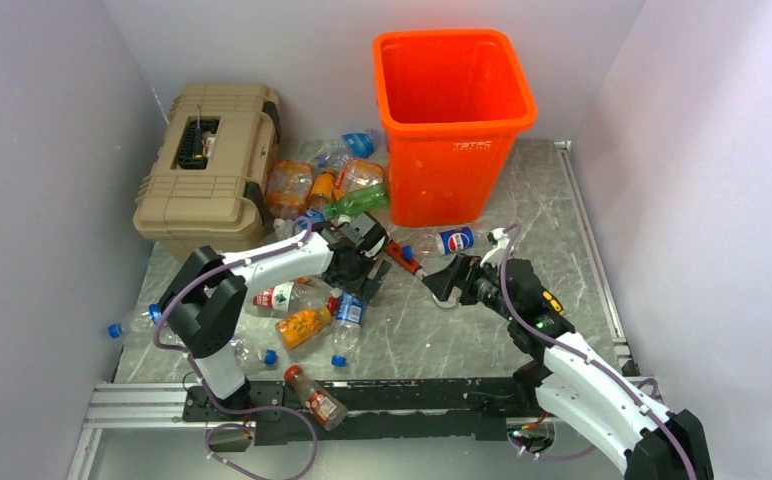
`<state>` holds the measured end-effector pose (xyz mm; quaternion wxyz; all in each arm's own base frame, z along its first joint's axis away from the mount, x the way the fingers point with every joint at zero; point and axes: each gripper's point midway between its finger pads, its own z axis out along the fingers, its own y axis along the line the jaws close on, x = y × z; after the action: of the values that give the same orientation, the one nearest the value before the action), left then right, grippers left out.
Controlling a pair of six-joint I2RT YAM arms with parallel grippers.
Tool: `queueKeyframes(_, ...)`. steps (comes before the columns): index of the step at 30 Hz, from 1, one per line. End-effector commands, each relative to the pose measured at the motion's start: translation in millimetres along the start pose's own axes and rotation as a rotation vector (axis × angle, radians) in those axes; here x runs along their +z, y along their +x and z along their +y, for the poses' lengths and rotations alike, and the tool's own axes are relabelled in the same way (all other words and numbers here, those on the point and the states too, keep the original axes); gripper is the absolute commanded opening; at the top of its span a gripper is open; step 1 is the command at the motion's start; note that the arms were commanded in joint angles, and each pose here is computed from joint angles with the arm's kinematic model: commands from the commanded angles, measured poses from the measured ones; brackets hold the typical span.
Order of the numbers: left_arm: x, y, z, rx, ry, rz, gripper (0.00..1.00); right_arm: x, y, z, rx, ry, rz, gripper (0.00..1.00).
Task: Put the plastic bottles in the bin
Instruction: Pick up the plastic bottle at the center of the board.
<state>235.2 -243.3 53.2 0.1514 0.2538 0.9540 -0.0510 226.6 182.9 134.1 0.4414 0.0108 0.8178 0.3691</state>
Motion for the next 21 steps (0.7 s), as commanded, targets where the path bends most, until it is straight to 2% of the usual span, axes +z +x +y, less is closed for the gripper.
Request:
queueKeyframes(1,7.8,-6.7,-11.0,-0.029,0.039,-0.010,0.90,-0.6,-21.7,19.9,-0.017,-0.070,-0.070,0.96)
queueKeyframes(11,25.1,2.7,-22.9,-0.012,0.071,0.036,0.92,-1.8,-35.3,32.1,-0.034,-0.098,-0.092,0.97)
queueKeyframes(17,31.9,7.9,-27.3,0.004,0.069,0.055,0.82,-2.4,-30.8,29.5,-0.026,-0.098,-0.089,0.97)
queueKeyframes(21,30.8,10.4,-33.7,0.026,0.075,0.056,0.70,-3.6,-30.7,29.2,-0.026,-0.097,-0.091,0.97)
